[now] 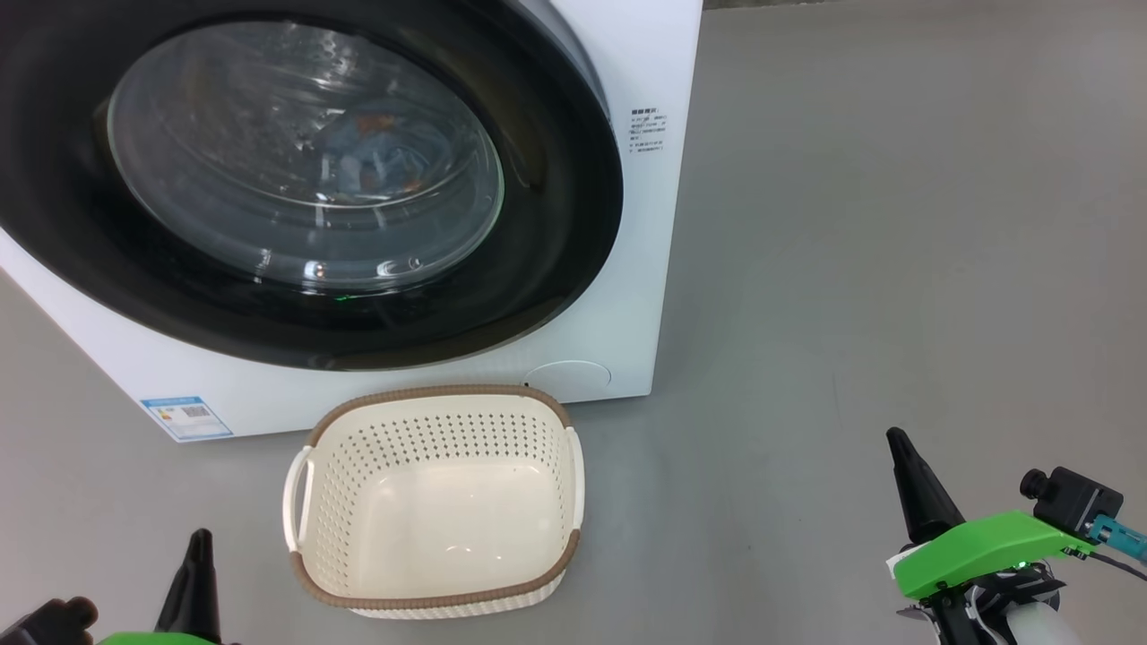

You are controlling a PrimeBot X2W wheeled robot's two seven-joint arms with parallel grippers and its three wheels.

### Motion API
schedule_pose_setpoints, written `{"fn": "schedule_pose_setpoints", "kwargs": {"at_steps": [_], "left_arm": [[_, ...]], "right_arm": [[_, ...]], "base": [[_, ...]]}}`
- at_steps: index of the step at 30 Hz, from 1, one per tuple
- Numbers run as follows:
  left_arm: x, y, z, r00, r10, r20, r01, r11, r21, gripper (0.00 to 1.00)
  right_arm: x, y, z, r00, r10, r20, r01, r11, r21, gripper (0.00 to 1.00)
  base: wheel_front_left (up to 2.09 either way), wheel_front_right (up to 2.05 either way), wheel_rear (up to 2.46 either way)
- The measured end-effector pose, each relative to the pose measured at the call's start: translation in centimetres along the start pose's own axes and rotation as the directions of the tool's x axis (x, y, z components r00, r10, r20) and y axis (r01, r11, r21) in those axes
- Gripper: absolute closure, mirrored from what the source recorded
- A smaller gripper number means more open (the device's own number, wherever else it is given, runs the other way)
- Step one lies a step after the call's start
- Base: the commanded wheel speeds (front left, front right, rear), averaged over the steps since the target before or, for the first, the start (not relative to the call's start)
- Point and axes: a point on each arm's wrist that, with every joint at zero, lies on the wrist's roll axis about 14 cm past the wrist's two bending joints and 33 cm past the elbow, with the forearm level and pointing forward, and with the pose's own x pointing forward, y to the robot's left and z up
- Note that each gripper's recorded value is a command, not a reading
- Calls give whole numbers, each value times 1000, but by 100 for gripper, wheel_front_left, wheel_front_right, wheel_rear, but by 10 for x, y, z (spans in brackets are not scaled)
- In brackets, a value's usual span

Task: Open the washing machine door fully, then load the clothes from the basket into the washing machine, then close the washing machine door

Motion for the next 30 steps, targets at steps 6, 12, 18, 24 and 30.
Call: {"fn": "schedule_pose_setpoints", "kwargs": {"at_steps": [6, 12, 18, 24, 30], "left_arm": [[0, -1, 0, 1000, 6, 0, -6, 998, -63, 100], [0, -3, 0, 1000, 8, -2, -8, 992, -126, 100], [0, -4, 0, 1000, 12, -7, -13, 979, -201, 100], [-1, -5, 0, 1000, 13, -11, -15, 966, -259, 100], [-1, -7, -1, 1000, 11, -14, -15, 947, -321, 100]], "right_arm": [[0, 1, 5, 1000, -5, 12, 4, 998, 62, 100], [-3, -2, 5, 1000, -16, 11, 14, 993, 121, 100], [-4, 0, 6, 1000, -17, 8, 15, 982, 189, 100], [-5, 0, 10, 1000, -18, 19, 13, 969, 246, 100], [-8, -1, 7, 1000, -23, 9, 19, 952, 305, 100]], "base": [[0, 0, 0], [0, 0, 0], [0, 0, 0], [0, 0, 0], [0, 0, 0]]}}
